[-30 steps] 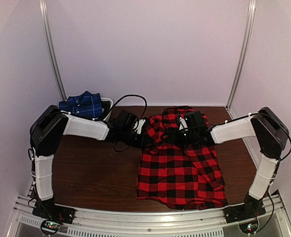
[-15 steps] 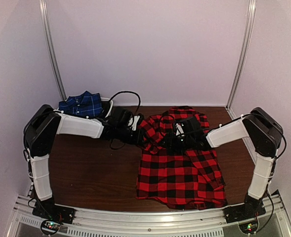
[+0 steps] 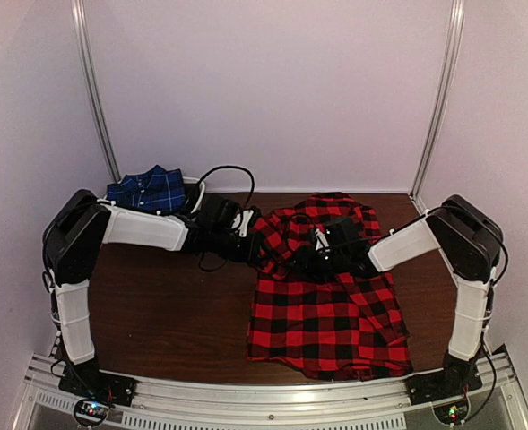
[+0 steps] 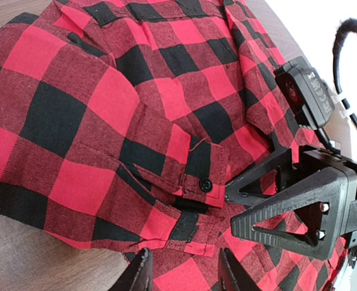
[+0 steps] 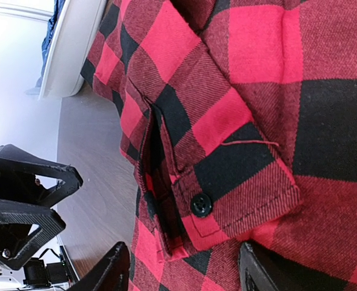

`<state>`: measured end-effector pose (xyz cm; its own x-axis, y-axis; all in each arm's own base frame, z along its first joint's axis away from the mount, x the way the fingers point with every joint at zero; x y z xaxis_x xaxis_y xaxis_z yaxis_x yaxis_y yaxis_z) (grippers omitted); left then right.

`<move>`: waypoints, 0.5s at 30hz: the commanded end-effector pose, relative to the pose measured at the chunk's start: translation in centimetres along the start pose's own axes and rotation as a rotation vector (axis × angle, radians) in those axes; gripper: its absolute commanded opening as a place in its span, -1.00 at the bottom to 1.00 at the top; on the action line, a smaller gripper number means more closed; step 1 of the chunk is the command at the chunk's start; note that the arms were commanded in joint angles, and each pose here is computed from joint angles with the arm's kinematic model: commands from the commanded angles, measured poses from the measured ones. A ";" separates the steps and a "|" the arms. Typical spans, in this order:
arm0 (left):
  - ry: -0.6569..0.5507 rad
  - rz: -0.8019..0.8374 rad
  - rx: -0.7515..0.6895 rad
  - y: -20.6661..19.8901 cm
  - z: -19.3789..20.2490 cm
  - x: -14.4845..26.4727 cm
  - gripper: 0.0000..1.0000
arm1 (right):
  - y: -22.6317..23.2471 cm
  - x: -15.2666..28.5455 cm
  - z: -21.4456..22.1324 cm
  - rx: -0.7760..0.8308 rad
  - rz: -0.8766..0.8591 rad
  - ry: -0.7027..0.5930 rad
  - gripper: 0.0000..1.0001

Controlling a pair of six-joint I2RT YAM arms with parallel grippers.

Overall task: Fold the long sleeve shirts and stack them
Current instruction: Pick up the sleeve from the 1/3-folded shirt.

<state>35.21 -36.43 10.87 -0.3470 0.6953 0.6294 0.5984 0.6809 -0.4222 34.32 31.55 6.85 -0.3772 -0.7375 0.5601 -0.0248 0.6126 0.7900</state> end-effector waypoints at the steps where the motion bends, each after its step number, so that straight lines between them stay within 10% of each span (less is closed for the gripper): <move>1: -0.030 0.001 -0.002 0.0 -0.8 0.7 -0.25 | 0.1 -1.0 -0.3 -0.005 -0.010 -0.007 0.25; 15: -0.007 -0.027 0.008 0.3 -0.5 1.4 -0.25 | 0.4 -2.1 -2.4 -0.007 -0.034 -0.075 0.11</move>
<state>35.07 -36.15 10.51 -0.3395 0.6843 0.6453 0.5899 0.6893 -0.4206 35.95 32.47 6.61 -0.4045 -0.7451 0.5302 -0.0335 0.5915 0.8056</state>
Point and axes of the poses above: each gripper's point midway between its finger pads, its own x axis back along the fingers, its own y axis along the line the jaws close on, z = x × y, the point moved 4 cm from there along x, back along the fingers, and after that the axes turned 6 degrees about -x, right-handed, at the moved point
